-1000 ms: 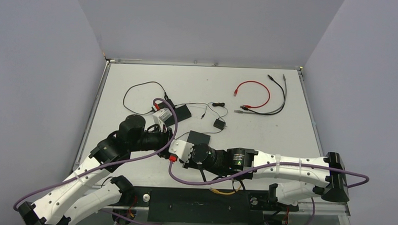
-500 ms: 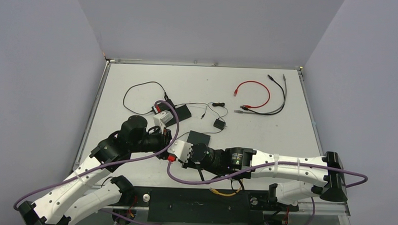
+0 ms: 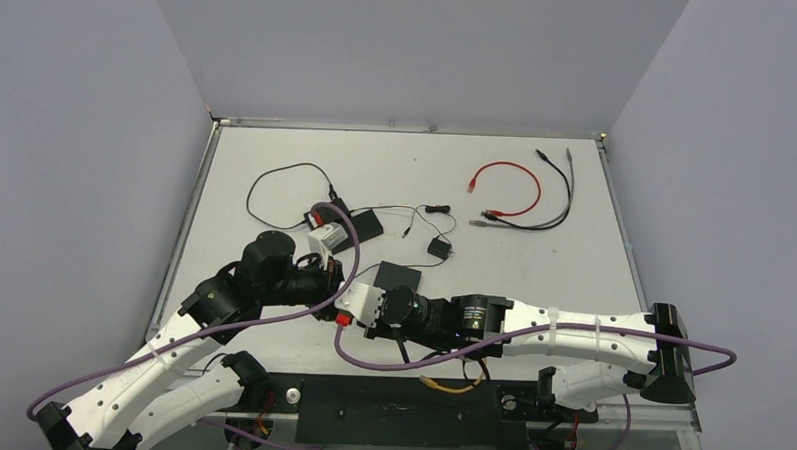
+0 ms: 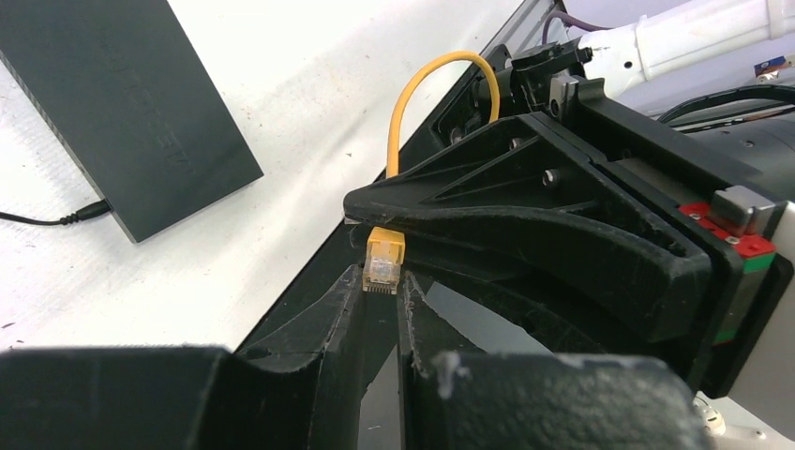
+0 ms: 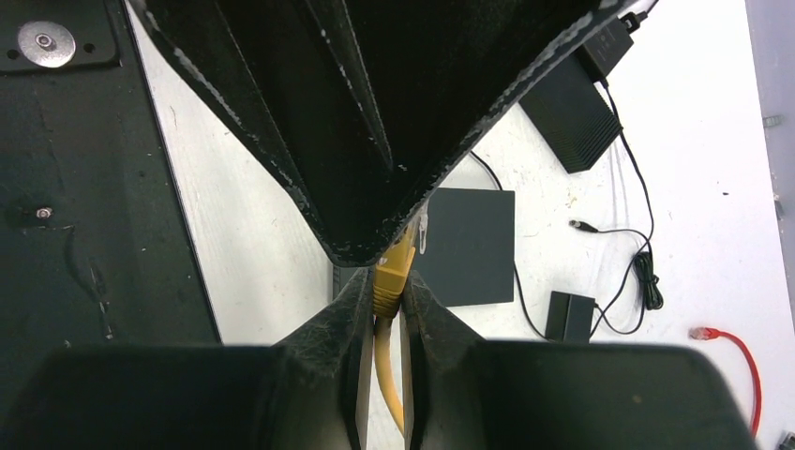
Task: Insert the plug into the switch port
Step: Pick up the connector from the center of the board.
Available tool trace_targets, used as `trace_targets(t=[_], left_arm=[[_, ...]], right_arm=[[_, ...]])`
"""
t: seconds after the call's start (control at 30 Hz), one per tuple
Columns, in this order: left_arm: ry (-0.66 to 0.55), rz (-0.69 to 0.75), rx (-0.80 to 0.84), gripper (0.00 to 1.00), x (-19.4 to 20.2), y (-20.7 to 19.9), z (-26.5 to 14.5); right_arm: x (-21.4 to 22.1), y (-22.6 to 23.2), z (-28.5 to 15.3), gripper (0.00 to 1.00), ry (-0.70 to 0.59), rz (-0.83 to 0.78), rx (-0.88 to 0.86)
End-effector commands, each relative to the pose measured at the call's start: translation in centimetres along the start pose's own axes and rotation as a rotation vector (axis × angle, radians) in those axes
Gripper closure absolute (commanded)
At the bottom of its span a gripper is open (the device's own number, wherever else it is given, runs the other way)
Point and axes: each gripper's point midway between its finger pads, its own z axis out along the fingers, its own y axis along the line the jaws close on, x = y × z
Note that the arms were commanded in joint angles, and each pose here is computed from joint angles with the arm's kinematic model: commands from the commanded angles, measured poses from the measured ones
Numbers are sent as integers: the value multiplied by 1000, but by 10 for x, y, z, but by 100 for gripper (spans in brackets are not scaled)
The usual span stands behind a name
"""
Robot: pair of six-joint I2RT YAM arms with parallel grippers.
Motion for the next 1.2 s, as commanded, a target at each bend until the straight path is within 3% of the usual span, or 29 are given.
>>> trace_targets(t=[0.0,0.2,0.33,0.67,0.87,1.17], left_arm=[[-65,70,64,100,-18,-15,-3],[-60,105,108,100,-15,-22,-5],[-59,137,131,100,-14,-27,-8],[-111,279,267,100,-12,-51,-26],[-181,358,349,100,-14,-67,-37],[-186,386,396,100,-10,-72,-39]], right_arm=[[-17,5,-10,93,-53,-10,-45],[-14,-2,-29,73,-100,8,-32],[-11,-4,-44,67,-147,42,-61],[-33,-4,-84,54,-447,260,-270],[-57,4,-96,53,-596,348,-373],[-89,2,-107,53,-748,405,-429]])
